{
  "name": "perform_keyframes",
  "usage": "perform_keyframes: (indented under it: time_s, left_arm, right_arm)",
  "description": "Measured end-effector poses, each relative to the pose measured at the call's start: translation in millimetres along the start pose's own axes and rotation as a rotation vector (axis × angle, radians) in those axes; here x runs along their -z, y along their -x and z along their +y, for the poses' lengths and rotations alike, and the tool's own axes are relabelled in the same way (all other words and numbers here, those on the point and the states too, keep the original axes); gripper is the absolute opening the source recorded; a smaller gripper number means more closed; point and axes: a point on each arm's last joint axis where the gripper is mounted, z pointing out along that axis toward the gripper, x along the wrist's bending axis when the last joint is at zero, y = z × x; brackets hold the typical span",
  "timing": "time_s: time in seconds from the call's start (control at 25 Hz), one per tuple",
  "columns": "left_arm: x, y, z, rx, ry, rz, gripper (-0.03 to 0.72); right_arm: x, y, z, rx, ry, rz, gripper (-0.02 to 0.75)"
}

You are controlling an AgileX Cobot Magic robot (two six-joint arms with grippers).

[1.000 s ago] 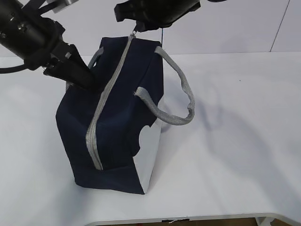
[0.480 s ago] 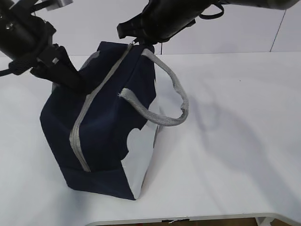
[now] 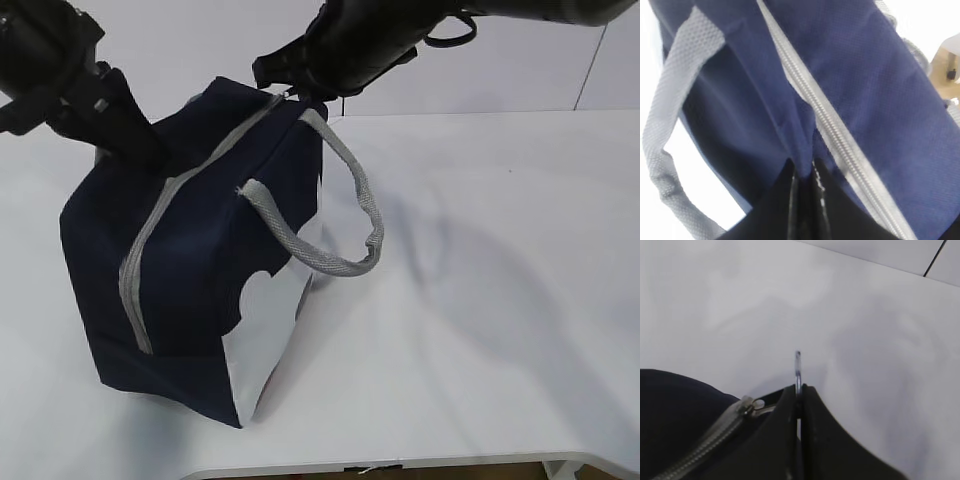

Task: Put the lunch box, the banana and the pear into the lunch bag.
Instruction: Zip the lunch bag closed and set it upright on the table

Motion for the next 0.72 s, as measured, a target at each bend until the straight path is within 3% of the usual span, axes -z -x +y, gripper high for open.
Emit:
perform_keyframes:
  time_s: [0.72]
  left_arm:
    - [2,0.3,-4,-0.020,-0.046,0.011,-0.008]
  right_arm:
    - [-19,1,-15,-0.092,-0.112,0.032,0.018]
